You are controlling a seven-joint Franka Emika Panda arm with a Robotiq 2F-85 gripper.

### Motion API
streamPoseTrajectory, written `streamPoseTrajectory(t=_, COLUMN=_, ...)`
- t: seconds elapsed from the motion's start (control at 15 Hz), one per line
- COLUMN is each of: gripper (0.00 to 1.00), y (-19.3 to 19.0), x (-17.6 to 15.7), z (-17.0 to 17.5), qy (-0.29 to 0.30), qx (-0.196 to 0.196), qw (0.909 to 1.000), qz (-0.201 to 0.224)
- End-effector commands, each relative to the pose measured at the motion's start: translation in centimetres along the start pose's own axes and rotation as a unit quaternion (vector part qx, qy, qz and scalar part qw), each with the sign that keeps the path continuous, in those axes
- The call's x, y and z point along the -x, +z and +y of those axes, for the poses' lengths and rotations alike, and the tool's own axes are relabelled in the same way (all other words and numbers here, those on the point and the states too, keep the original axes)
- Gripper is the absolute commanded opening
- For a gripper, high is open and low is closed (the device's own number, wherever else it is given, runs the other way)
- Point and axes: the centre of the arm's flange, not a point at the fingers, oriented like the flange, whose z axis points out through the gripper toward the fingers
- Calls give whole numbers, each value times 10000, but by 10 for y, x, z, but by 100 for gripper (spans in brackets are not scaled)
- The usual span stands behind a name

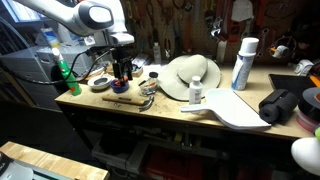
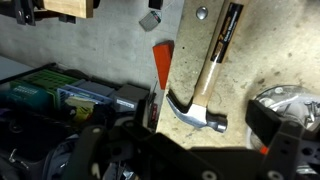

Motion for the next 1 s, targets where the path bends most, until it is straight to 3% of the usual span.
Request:
streamPoseTrajectory(t=0.0, gripper=100, y=15, x=-15, z=3, qy=-23, qx=-50, qw=9982, qz=-592)
streamPoseTrajectory(t=0.27, gripper=100, y=47, x=-44, z=30, qy=-159, qx=-805, qw=9849, qz=-1522)
streamPoseTrajectory(t=0.47, gripper=100, y=59, x=-57, z=52, qy=86, qx=-1415, qw=9798, qz=-1414)
streamPoseTrajectory(t=0.93, gripper=100, y=52, x=-65, z=56, qy=-33, qx=-1343, qw=9822, qz=-1317)
